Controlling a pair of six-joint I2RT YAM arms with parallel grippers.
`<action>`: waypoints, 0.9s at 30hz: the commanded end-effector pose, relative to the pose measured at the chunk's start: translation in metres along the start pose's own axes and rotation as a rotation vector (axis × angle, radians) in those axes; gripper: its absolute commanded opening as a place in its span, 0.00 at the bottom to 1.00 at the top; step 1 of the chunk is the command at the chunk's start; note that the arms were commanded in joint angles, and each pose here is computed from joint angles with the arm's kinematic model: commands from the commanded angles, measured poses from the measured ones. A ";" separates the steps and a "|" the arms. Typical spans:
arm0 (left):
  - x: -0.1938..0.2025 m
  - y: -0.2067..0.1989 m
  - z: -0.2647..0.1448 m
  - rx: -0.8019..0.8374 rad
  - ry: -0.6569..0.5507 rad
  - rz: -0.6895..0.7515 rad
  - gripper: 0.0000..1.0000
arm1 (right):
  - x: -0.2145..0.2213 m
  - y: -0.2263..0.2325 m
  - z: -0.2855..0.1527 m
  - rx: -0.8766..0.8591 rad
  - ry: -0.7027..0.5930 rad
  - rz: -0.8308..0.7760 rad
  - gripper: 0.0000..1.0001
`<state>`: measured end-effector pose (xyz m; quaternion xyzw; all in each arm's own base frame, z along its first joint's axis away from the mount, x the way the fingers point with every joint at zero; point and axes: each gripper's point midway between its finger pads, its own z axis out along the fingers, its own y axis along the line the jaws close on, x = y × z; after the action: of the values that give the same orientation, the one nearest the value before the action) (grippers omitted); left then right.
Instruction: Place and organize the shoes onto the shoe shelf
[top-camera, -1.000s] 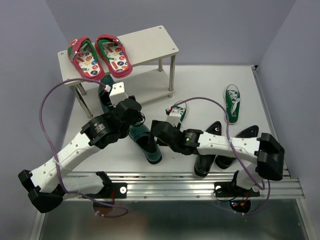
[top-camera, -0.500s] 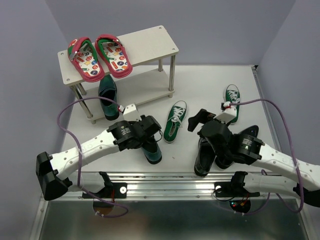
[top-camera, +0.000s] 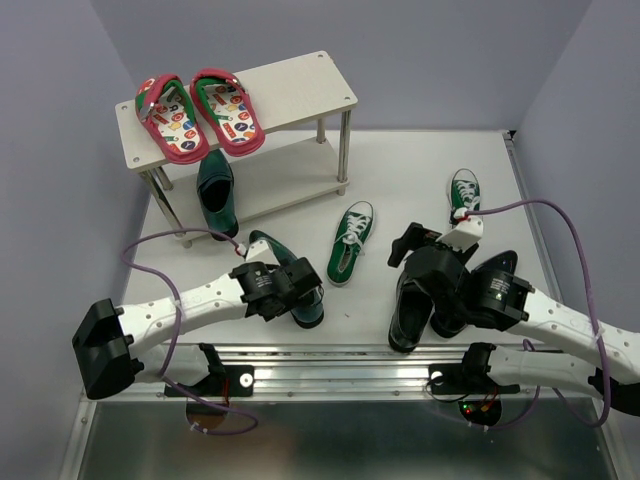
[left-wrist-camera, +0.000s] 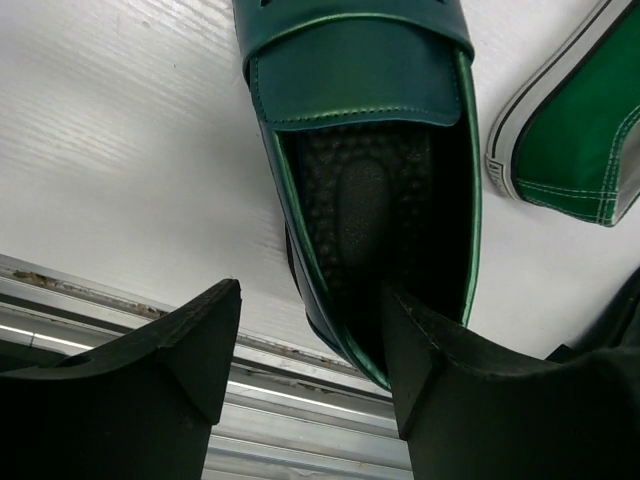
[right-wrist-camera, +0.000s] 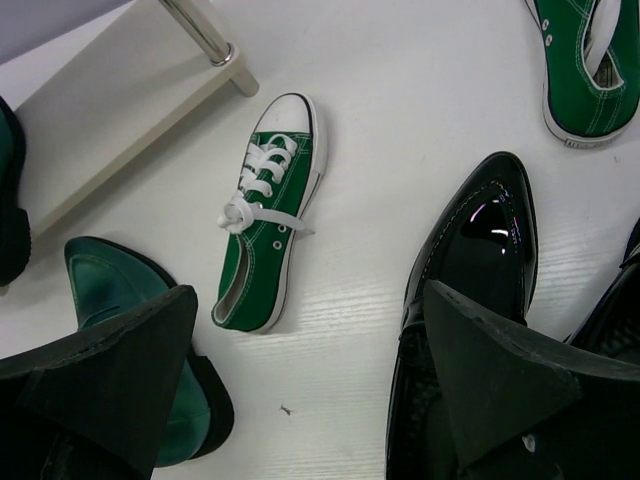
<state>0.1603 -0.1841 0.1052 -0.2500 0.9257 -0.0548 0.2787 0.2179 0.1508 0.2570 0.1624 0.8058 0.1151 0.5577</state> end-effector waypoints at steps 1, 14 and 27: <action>0.015 0.000 0.010 0.012 0.036 -0.036 0.65 | -0.011 0.000 0.000 0.023 -0.035 0.026 1.00; 0.009 0.000 0.010 0.008 0.002 0.049 0.00 | -0.015 -0.004 -0.004 0.015 -0.043 0.052 1.00; -0.044 -0.024 -0.049 0.058 -0.129 0.100 0.00 | -0.030 -0.009 -0.010 0.016 -0.074 0.064 1.00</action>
<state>0.1537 -0.1886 0.1310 -0.1911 0.9404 -0.0396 0.2786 0.2150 0.1430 0.2598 0.1712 0.8027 0.1173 0.5591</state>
